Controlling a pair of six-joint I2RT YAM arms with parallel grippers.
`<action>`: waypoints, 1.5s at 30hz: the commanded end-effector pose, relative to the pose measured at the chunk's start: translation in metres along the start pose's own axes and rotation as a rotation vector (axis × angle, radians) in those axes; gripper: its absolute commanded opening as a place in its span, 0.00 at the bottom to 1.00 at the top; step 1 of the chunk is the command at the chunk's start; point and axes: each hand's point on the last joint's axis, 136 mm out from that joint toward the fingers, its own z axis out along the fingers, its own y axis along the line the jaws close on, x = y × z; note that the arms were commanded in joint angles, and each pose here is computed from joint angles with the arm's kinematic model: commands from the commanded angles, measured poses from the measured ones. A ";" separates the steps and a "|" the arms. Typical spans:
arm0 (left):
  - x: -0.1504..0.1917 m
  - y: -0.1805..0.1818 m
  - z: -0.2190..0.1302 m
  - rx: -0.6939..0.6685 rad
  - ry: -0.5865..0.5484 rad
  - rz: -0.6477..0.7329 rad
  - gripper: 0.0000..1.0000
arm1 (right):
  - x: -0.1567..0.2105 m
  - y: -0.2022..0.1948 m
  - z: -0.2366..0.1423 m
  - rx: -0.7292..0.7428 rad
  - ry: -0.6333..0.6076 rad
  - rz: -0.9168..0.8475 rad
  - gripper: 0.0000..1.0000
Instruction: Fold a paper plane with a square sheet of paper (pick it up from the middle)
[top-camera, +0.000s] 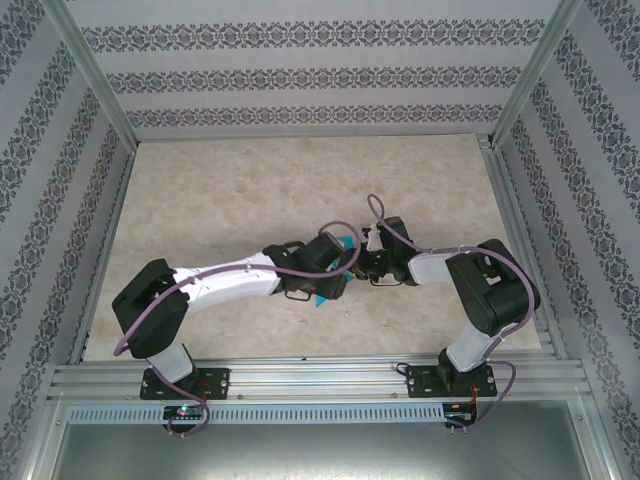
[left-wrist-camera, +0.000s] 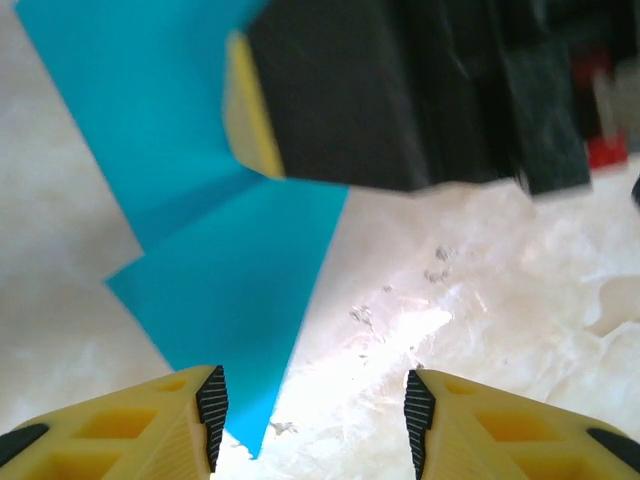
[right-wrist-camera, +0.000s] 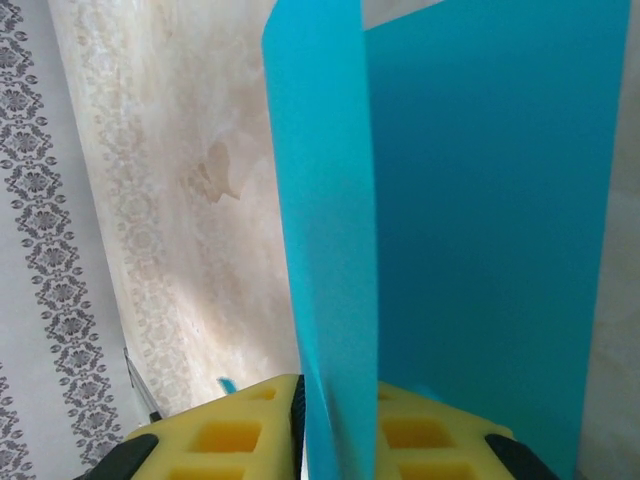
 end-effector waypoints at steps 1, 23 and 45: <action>0.006 0.014 0.013 -0.193 -0.011 0.042 0.54 | -0.009 0.017 -0.006 -0.044 -0.013 -0.014 0.21; 0.025 0.015 0.035 -0.306 -0.048 0.076 0.48 | -0.018 0.023 -0.009 -0.041 -0.024 0.021 0.14; 0.020 0.024 0.032 -0.361 -0.091 0.097 0.47 | -0.019 0.012 -0.007 -0.022 -0.021 0.066 0.13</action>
